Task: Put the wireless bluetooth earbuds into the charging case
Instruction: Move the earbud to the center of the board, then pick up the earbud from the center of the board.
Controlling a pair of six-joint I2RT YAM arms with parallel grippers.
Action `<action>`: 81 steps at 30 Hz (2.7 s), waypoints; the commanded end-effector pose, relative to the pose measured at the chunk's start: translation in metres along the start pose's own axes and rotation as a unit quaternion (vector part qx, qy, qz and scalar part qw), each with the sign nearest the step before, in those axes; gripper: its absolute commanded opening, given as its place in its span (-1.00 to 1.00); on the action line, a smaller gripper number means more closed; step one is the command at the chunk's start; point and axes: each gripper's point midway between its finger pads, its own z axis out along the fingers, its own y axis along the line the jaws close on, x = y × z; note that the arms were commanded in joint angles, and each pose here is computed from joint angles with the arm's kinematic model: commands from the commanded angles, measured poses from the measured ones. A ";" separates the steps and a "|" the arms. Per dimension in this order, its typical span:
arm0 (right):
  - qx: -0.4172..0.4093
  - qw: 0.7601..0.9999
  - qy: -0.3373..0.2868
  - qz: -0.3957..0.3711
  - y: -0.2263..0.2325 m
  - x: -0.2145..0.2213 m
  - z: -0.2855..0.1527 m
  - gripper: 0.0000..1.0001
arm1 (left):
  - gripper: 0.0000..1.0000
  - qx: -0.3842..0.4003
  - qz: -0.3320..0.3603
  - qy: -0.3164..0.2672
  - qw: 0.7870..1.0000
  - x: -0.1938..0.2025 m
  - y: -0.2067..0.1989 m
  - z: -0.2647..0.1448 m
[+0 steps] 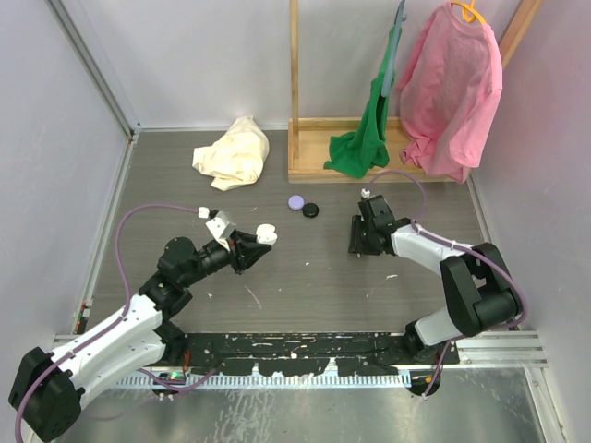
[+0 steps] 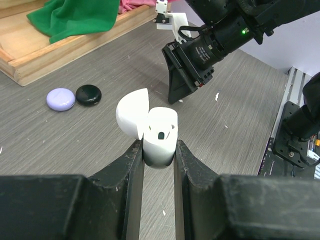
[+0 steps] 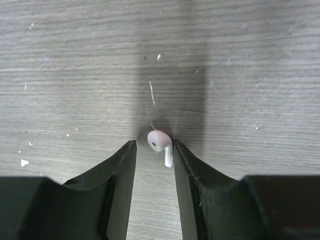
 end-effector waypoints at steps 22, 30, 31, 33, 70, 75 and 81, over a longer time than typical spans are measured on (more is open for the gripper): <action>0.042 0.995 0.000 -0.087 0.002 -0.023 -0.013 -0.29 | -0.81 0.006 0.019 -0.028 0.999 -0.021 -0.002 0.004; 0.034 0.994 0.026 -0.101 0.004 -0.015 -0.001 -0.35 | -0.81 0.008 0.018 -0.027 0.999 -0.020 -0.003 0.004; 0.032 0.994 0.029 -0.103 0.004 -0.013 0.000 -0.35 | -0.81 0.009 0.019 -0.027 0.999 -0.020 -0.004 0.004; 0.029 0.993 0.036 -0.105 0.004 -0.010 0.002 -0.35 | -0.81 0.009 0.019 -0.027 0.999 -0.020 -0.003 0.004; 0.090 0.990 0.108 -0.009 -0.008 -0.004 0.014 -0.29 | -0.81 0.004 0.016 -0.018 1.000 -0.018 -0.001 0.006; 0.094 0.989 0.116 -0.005 -0.008 -0.003 0.016 -0.32 | -0.81 0.001 0.013 -0.014 1.000 -0.017 0.000 0.006; 0.102 0.988 0.120 -0.009 -0.012 -0.002 0.019 -0.43 | -0.81 0.002 0.014 -0.015 1.000 -0.018 0.000 0.006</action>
